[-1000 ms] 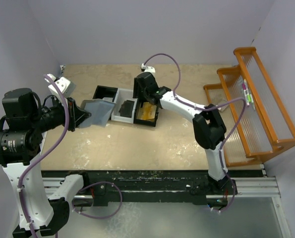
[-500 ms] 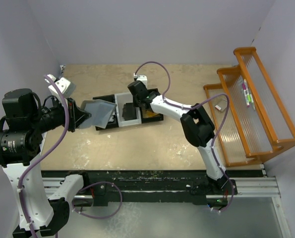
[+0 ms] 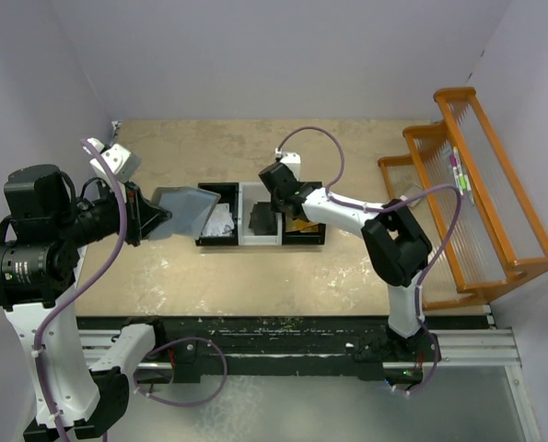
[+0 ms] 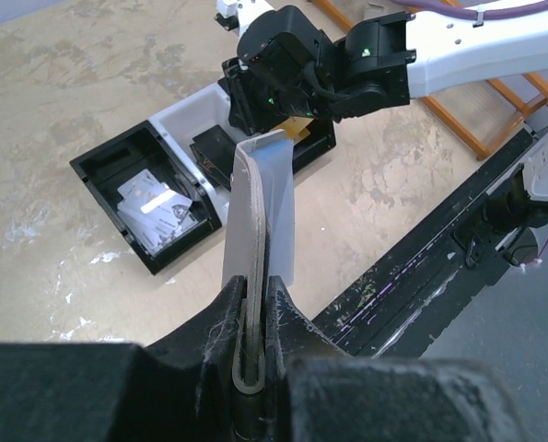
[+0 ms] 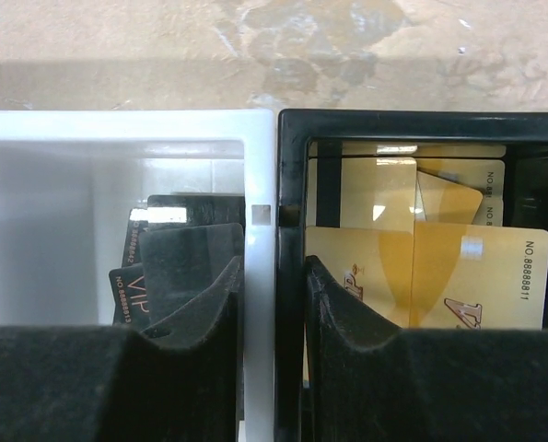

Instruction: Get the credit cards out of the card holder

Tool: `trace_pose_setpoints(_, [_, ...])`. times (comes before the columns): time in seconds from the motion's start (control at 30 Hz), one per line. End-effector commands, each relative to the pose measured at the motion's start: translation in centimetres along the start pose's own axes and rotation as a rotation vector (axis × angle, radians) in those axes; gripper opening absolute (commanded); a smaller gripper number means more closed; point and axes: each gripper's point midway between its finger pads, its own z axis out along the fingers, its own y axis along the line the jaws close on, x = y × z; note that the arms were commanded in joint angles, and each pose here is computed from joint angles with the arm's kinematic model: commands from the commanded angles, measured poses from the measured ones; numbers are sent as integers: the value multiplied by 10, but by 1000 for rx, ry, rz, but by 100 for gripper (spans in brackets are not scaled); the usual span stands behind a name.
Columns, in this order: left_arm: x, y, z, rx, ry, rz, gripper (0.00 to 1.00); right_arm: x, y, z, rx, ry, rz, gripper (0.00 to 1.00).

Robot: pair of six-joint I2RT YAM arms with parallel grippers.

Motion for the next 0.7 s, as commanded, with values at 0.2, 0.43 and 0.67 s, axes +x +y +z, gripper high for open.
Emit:
trace_pose_setpoints(0.2, [-3, -15, 4, 100, -23, -27, 0, -37, -33, -27, -9, -50, 71, 69])
trace_pose_setpoints(0.43, [-2, -13, 18, 160, -25, -108, 0, -102, -4, -138, -350, -173, 96, 92])
trace_pose_setpoints(0.67, [-17, -23, 30, 320, -43, -225, 0, -106, 54, -300, -1146, -337, -46, 97])
